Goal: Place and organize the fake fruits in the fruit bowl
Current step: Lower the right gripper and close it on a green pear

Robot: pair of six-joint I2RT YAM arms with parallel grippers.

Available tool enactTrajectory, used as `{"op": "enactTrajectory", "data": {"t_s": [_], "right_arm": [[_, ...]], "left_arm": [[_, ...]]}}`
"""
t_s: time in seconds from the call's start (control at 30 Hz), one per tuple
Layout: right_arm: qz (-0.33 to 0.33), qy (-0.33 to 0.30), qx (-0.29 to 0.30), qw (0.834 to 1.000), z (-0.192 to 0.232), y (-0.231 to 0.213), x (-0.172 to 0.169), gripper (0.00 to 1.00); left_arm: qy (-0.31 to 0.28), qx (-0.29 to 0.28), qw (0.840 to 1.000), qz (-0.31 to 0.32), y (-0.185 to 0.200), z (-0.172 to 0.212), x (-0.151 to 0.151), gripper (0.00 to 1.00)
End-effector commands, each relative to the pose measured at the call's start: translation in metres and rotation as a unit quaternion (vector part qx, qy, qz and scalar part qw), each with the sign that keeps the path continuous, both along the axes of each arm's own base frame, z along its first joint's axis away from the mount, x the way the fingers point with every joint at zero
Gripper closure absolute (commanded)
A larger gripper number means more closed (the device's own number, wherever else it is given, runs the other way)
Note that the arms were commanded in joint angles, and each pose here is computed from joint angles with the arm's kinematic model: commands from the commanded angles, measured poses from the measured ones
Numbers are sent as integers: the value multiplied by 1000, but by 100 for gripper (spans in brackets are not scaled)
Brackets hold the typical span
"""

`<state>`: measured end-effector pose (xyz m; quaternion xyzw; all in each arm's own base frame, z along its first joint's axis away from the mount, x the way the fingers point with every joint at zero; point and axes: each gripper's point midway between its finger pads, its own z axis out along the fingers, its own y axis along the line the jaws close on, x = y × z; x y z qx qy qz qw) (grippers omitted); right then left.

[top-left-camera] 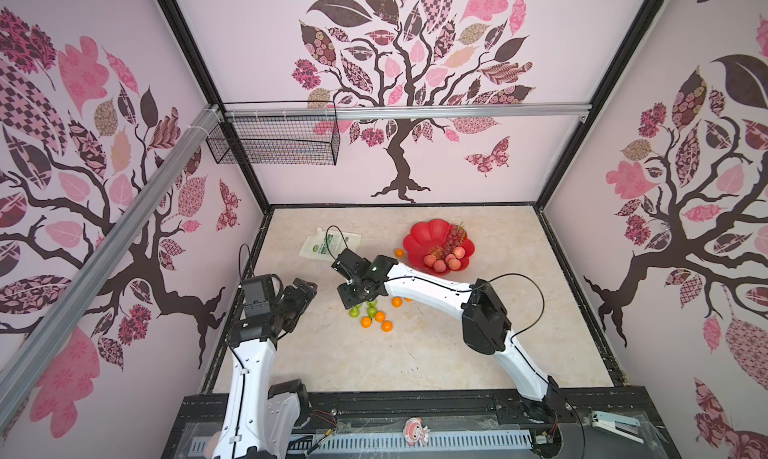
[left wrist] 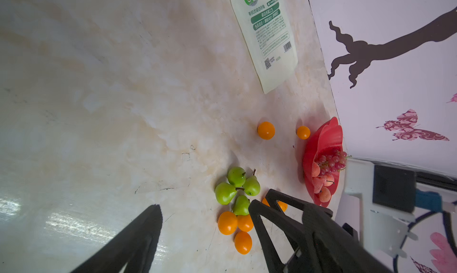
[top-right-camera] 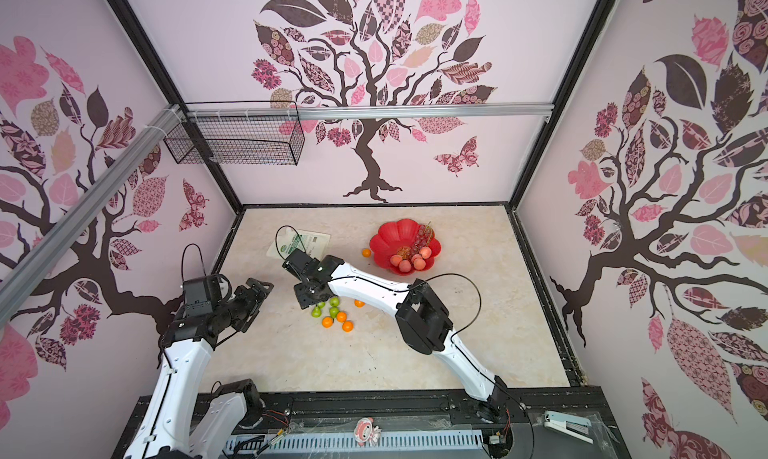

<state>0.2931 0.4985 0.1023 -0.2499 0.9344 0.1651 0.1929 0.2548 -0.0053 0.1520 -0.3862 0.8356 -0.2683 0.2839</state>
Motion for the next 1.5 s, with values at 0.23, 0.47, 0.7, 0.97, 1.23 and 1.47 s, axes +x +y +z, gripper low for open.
{"op": "enactTrajectory", "data": {"t_s": [0.23,0.47,0.7,0.97,1.23,1.47], "right_arm": [[-2,-23,-105,994,-46,-9,12,53],[-7,-30,-111,993,-51,-6,17,59],[-9,-32,-117,993,-55,-5,19,66],[-8,-32,-117,993,-57,-4,20,68],[-9,-32,-119,992,-59,-4,20,71],[-11,-32,-122,992,-60,-4,21,79]], "left_arm": [[-1,-32,999,-10,-3,-7,-6,7],[-3,-35,999,-10,-3,-7,-5,7],[-8,-42,999,-15,-5,-7,-2,8],[-11,-49,999,-17,-7,-9,-2,8],[-11,-51,998,-19,-8,-9,-2,8],[-12,-53,998,-19,-8,-9,-1,8]]}}
